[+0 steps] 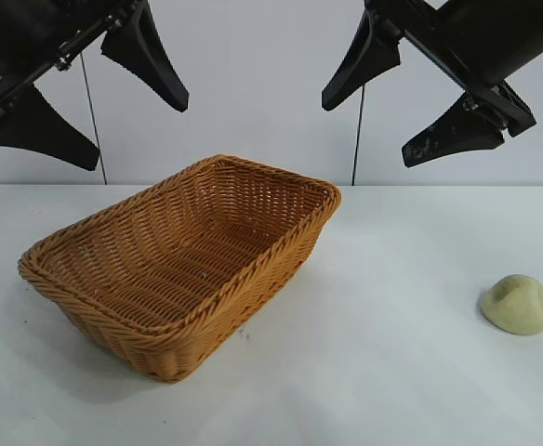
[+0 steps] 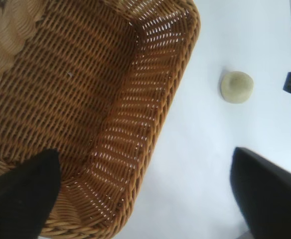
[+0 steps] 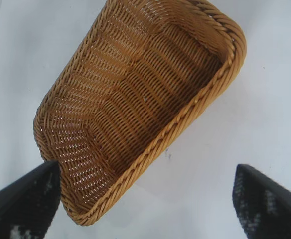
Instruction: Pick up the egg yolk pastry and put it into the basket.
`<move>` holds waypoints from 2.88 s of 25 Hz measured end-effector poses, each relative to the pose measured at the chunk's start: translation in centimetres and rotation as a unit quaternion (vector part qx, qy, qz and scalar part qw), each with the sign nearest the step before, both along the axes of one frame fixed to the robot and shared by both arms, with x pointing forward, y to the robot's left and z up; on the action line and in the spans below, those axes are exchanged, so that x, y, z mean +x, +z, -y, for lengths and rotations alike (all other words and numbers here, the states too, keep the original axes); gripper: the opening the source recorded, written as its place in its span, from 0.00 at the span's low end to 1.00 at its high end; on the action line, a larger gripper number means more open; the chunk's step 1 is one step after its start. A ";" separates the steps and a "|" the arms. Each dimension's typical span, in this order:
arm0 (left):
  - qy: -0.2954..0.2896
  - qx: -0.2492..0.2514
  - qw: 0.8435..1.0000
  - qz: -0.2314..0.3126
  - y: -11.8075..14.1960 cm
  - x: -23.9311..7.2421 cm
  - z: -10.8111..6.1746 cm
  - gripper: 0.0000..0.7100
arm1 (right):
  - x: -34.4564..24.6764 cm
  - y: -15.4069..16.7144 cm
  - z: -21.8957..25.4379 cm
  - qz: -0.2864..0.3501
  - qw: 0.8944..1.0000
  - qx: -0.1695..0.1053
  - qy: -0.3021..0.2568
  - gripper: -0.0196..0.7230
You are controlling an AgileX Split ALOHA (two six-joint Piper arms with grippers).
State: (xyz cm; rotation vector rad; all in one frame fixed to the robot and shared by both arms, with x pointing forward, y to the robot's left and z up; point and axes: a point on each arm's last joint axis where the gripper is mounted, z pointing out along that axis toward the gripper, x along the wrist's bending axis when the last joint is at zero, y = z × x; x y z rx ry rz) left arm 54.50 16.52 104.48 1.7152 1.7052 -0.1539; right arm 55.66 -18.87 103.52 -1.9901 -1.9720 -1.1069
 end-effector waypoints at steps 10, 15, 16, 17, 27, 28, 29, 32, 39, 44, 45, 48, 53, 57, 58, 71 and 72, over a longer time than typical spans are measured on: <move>0.000 0.000 1.000 0.000 0.0 0.0 0.0 0.94 | 0.0 0.0 0.0 0.000 1.000 0.000 0.000 0.93; -0.001 0.000 1.000 0.000 0.0 0.0 0.0 0.94 | 0.0 0.0 0.0 0.000 1.000 0.000 0.000 0.93; -0.001 0.000 1.000 0.000 0.0 0.0 0.0 0.94 | 0.0 0.0 0.0 0.000 1.000 0.000 0.000 0.93; -0.001 0.000 1.000 0.000 0.0 0.0 0.0 0.94 | 0.0 0.0 0.0 0.000 1.000 0.000 0.000 0.93; 0.014 -0.007 1.000 -0.011 0.0 0.0 0.0 0.94 | 0.0 0.0 0.0 0.000 1.000 0.000 0.000 0.93; 0.018 -0.007 1.000 -0.013 0.0 0.0 0.0 0.94 | 0.0 0.0 0.0 0.000 1.000 0.000 0.000 0.93; 0.021 -0.006 1.000 -0.014 0.2 -0.2 -0.1 0.94 | 0.0 0.0 0.0 0.000 1.000 0.000 0.000 0.93; 0.033 -0.001 0.999 -0.020 1.0 -0.8 -0.5 0.94 | 0.0 0.0 0.0 0.000 1.000 0.000 0.000 0.93; 0.085 -0.001 0.994 -0.066 1.1 -5.3 -1.0 0.94 | 0.0 0.0 0.0 0.001 1.000 0.000 0.000 0.93; 0.162 0.015 0.981 -0.101 -0.5 -7.2 -0.7 0.94 | 0.1 0.0 0.0 0.003 1.000 -0.001 -0.002 0.93; 0.181 0.022 0.978 -0.103 -0.8 -7.1 -0.9 0.94 | 0.1 0.0 0.0 0.003 1.000 -0.001 -0.002 0.93; 0.242 0.032 0.963 -0.119 -1.7 -6.6 -1.2 0.94 | 0.1 0.0 0.0 0.003 1.000 -0.001 -0.002 0.93; 0.316 0.027 0.936 -0.151 -3.3 -5.5 -1.2 0.94 | 0.1 0.0 0.0 0.003 1.000 -0.001 -0.002 0.93; 0.343 0.029 0.922 -0.176 -5.5 -4.4 -0.7 0.94 | 0.1 0.0 0.0 0.003 1.000 -0.001 -0.002 0.93; 0.347 0.031 0.920 -0.180 -6.2 -4.1 -0.6 0.94 | 0.1 0.0 0.0 0.003 1.000 -0.001 -0.002 0.93; 0.360 0.049 0.911 -0.196 -13.7 -1.3 0.6 0.94 | 0.1 0.0 0.0 0.003 1.000 -0.001 -0.003 0.93; 0.361 0.049 0.910 -0.199 -13.8 -1.3 0.7 0.94 | 0.1 0.0 0.0 0.003 1.000 -0.001 -0.003 0.93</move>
